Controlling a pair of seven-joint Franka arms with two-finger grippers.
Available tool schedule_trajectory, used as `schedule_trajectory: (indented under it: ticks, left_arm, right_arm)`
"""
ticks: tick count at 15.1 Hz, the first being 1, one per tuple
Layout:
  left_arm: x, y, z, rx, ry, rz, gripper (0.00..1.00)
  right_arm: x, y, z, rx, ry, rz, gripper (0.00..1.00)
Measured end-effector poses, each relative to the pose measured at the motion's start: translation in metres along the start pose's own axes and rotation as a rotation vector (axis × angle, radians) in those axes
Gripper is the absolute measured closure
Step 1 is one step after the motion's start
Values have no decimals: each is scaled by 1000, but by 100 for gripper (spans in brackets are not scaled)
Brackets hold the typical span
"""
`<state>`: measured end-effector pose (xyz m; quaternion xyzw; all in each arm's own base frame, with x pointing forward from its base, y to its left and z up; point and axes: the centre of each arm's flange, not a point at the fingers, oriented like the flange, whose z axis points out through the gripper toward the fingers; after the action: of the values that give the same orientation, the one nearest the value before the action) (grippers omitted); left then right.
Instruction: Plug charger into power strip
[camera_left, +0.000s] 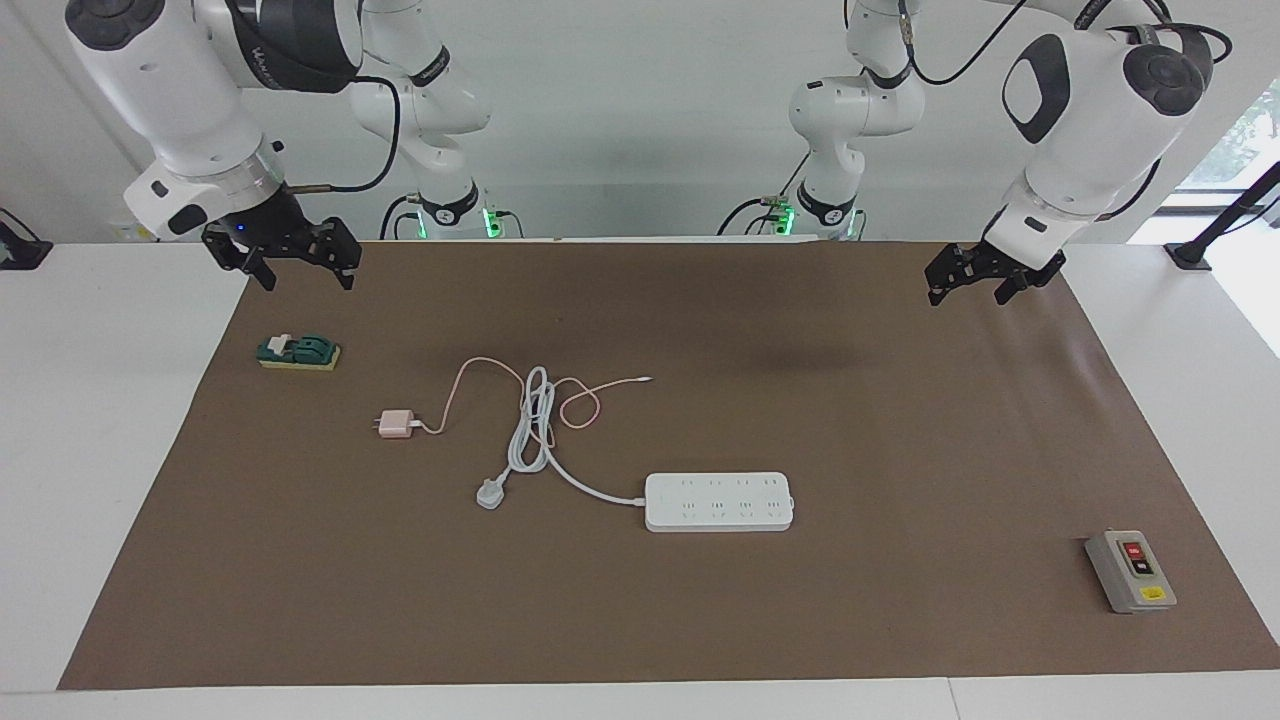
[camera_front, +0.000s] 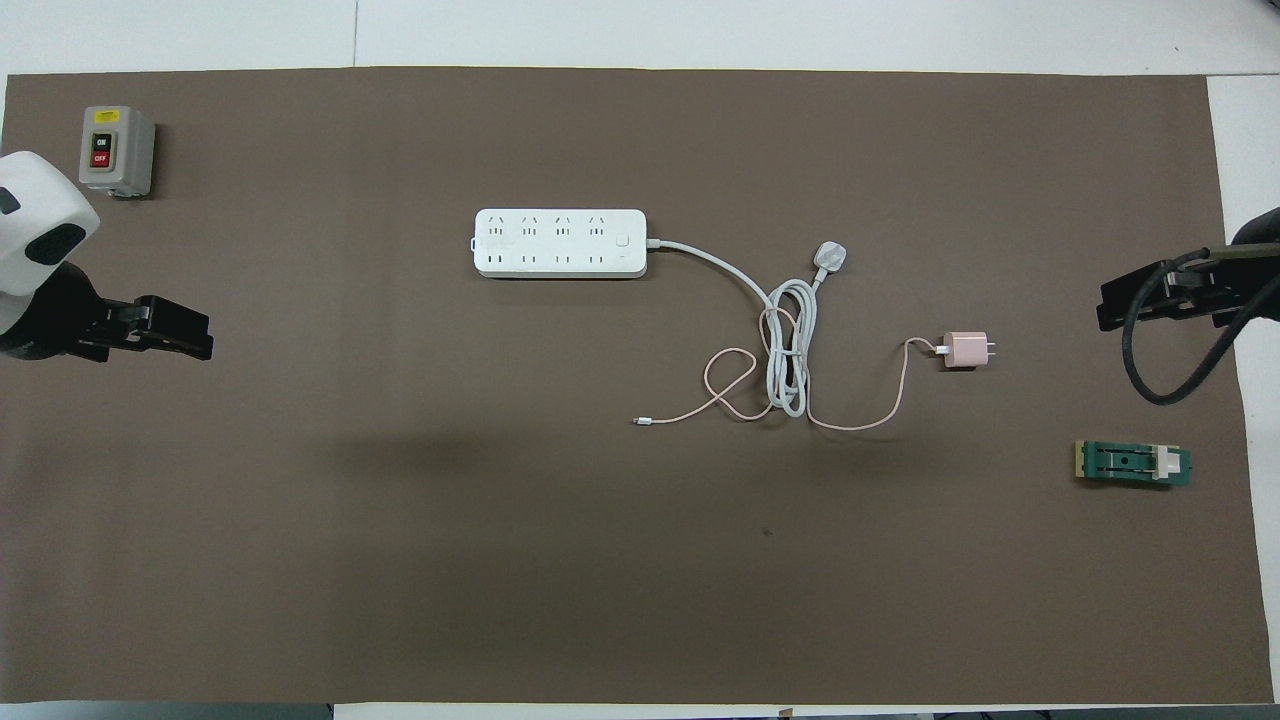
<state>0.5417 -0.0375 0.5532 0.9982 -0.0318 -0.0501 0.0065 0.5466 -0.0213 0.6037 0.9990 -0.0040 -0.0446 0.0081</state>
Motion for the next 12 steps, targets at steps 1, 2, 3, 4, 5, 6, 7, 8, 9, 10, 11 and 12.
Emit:
schedule_trajectory:
  ticks: [1,2,3,4,5,6,7,8,9,10,11,12]
  left_arm:
    - [0,0,0,0,0,0,0]
    - [0,0,0,0,0,0,0]
    - [0,0,0,0,0,0,0]
    - [0,0,0,0,0,0,0]
    - [0,0,0,0,0,0,0]
    - [0,0,0,0,0,0,0]
    - [0,0,0,0,0,0,0]
    - [0,0,0,0,0,0,0]
    - [0,0,0,0,0,0,0]
    - [0,0,0,0,0,0,0]
    - [0,0,0,0,0,0,0]
    - [0,0,0,0,0,0,0]
  right_arm:
    - [-3,4,-4,1,5,7,0]
    - [-6,9,-7,2,11,16,0]
    - [-7,14,-10,2,16,28,0]
    - [-8,19,-10,3,19,62,0]
    - [-8,26,-10,5,23,125,0]
    - [-8,32,-10,6,27,195,0]
    - [-8,36,-9,8,30,257,0]
    - [-7,39,-8,9,29,316,0]
    - [-7,39,-6,10,26,399,0]
    - [-6,39,-3,12,32,504,0]
    - [-3,39,-1,19,52,619,0]
    - [0,37,1,26,70,717,0]
